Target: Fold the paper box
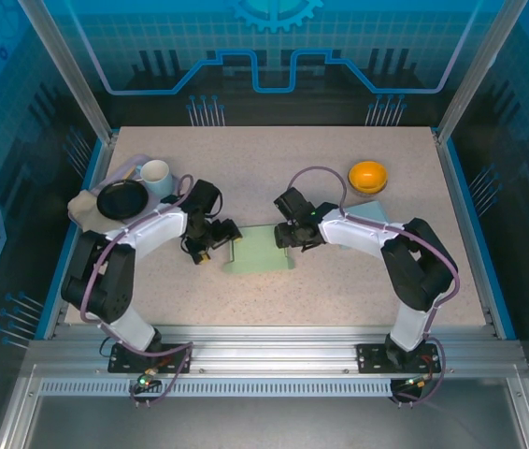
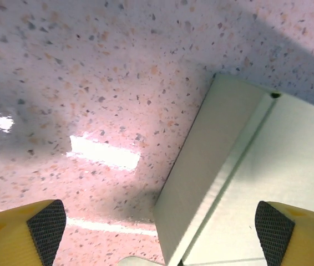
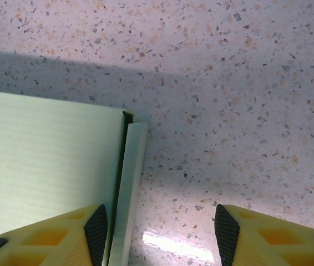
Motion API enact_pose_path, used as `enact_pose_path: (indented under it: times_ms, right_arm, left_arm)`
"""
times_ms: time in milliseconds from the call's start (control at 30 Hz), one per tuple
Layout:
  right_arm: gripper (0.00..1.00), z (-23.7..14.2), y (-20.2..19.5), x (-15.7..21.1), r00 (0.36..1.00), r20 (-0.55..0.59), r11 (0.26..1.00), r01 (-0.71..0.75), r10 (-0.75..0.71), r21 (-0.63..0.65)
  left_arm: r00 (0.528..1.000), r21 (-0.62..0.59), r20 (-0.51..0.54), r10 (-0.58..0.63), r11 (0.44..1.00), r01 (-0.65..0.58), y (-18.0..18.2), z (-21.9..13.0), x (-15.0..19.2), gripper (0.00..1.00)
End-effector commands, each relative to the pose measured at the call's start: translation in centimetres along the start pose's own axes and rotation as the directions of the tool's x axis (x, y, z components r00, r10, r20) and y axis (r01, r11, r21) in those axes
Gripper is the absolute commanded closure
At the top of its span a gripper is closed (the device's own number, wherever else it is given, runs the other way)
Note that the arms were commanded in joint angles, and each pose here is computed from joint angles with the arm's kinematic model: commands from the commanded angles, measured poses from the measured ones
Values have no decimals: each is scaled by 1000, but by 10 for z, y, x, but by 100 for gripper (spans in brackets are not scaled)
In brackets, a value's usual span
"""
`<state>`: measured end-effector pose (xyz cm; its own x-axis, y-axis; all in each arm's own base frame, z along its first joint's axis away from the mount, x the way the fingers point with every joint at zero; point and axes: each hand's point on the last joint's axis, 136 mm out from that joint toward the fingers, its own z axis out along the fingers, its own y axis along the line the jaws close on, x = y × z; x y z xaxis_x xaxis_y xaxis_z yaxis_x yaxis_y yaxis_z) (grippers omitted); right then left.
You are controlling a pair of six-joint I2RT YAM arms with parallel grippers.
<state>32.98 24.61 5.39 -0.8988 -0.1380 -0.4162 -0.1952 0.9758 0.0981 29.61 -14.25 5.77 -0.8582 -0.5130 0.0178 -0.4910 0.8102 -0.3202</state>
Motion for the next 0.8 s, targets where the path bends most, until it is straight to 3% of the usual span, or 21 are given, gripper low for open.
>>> enact_pose_path:
  times_ms: [0, 167, 300, 567, 767]
  right_arm:
    - [44, 4, 0, 3, 999, -34, 1000, 6, -6, -2]
    - [44, 8, 0, 5, 999, -42, 1000, -7, 7, -10]
    - [45, 8, 3, 6, 999, -45, 1000, -13, 12, -23]
    - [45, 8, 0, 12, 999, -47, 1000, -20, 19, -22]
    - [46, 13, 2, 17, 998, -59, 999, -32, 30, -37]
  left_arm:
    - [999, 5, 34, 32, 999, -32, 0, -24, 3, 8]
    - [999, 105, -38, -26, 994, 29, -23, -14, 28, 8]
    - [998, 86, -36, -58, 994, 61, -32, -5, 44, 7]
    - [997, -24, -39, -70, 997, 69, -18, 19, 50, 8]
    - [996, -30, -40, -77, 997, 76, -16, 23, 55, 8]
